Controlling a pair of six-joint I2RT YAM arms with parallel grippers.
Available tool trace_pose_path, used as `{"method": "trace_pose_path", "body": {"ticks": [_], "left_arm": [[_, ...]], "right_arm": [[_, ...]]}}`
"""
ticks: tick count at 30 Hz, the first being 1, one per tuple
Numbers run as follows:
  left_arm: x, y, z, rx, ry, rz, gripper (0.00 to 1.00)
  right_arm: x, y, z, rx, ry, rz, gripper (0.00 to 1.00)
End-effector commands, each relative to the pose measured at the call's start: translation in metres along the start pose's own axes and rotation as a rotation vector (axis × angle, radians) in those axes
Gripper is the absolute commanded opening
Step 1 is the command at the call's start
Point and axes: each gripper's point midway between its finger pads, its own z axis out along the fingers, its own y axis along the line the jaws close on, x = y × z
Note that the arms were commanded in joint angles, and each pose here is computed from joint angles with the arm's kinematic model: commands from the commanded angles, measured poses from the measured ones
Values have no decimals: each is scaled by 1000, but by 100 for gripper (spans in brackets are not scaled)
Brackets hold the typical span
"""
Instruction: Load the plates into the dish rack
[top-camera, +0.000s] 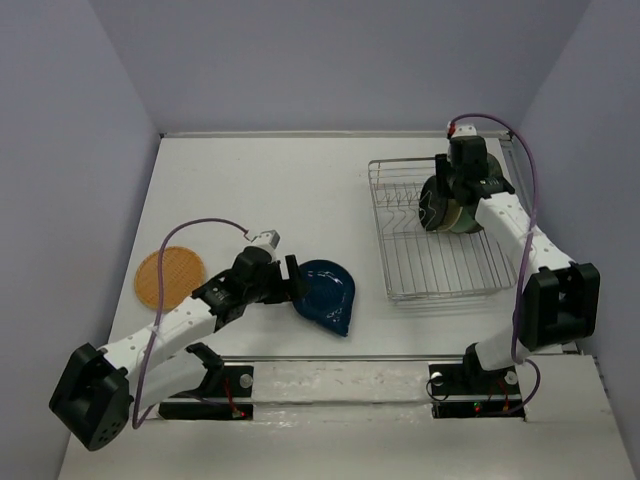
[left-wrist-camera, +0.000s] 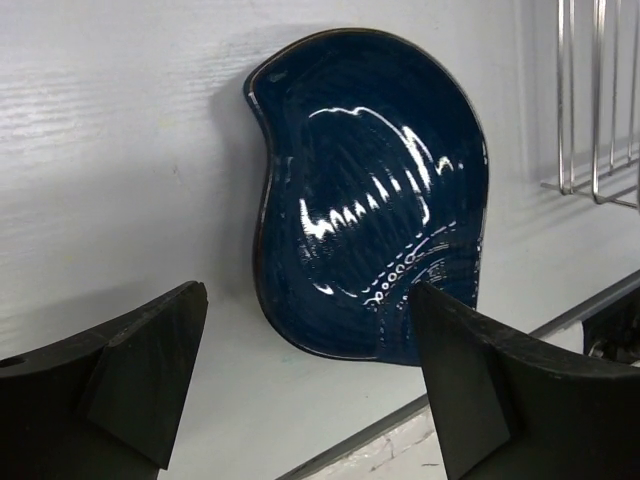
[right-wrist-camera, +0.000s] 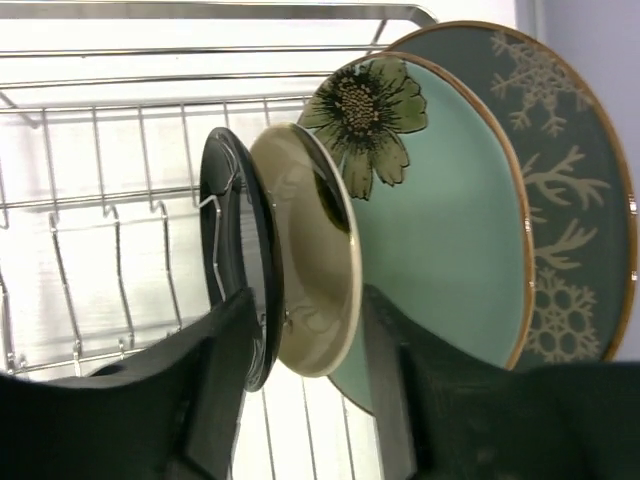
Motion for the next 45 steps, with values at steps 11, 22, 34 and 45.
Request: {"method": "trace_pose_path", "body": {"ticks": [11,22,34,45], "left_arm": [[44,21,38,-61,89,-29,67],[14,-4,34,24,-13,-16,6],[-139,-63,-82,182,-490,-13,5],[-154,-114,-124,480,-565,-20,5]], "right_arm": [[-57,25,-68,-254,-201,237,68],[-63,115,-148,-812,-258,254,86],[-21,192,-203,-1110,-156,158,93],[11,245,-226,-1286,-51,182,94]]}}
